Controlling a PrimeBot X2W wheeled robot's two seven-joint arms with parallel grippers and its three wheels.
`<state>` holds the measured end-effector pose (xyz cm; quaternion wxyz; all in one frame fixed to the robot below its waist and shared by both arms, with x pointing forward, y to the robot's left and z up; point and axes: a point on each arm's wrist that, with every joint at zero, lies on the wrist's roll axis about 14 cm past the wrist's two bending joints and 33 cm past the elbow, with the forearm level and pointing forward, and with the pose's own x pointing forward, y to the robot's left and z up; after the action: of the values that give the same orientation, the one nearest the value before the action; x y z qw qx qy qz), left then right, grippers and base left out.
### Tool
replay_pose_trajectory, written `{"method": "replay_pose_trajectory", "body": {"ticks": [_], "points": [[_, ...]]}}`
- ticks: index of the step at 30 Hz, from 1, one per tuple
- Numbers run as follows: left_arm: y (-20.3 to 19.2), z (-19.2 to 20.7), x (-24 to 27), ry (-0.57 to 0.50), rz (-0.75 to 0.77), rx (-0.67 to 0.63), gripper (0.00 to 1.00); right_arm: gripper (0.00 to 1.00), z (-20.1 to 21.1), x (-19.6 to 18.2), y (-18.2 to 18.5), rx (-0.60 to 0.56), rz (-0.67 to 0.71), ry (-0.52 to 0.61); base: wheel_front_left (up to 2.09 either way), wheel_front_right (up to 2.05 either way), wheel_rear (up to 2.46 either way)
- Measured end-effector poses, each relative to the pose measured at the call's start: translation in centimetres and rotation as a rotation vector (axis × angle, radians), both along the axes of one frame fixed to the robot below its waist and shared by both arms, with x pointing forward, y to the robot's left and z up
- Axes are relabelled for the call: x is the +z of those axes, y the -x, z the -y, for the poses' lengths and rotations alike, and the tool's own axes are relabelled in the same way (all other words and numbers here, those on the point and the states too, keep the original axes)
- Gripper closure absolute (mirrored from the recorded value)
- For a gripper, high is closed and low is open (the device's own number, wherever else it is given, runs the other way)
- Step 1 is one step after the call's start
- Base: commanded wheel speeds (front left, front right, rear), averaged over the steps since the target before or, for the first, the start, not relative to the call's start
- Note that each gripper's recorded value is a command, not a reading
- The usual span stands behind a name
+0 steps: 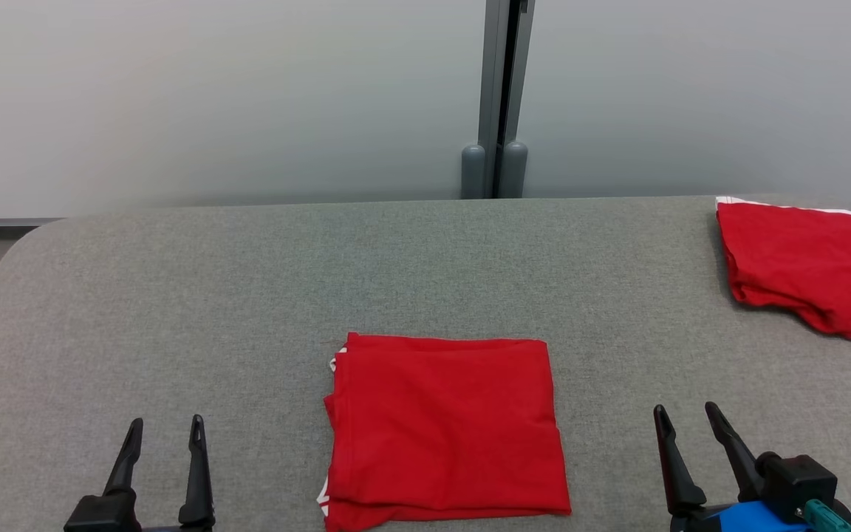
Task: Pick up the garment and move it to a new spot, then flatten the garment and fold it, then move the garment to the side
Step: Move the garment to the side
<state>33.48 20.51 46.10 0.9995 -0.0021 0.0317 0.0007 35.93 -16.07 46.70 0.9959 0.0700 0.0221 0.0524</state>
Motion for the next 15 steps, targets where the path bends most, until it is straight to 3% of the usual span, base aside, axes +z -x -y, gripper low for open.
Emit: {"method": "replay_pose_trajectory", "body": {"ticks": [15], "points": [[0.03, -0.26, -0.09, 0.001, -0.003, 0.009, 0.00, 0.00, 0.03, -0.20, 0.12, -0.001, -0.007, 0.000, 0.00, 0.00, 0.00]]}}
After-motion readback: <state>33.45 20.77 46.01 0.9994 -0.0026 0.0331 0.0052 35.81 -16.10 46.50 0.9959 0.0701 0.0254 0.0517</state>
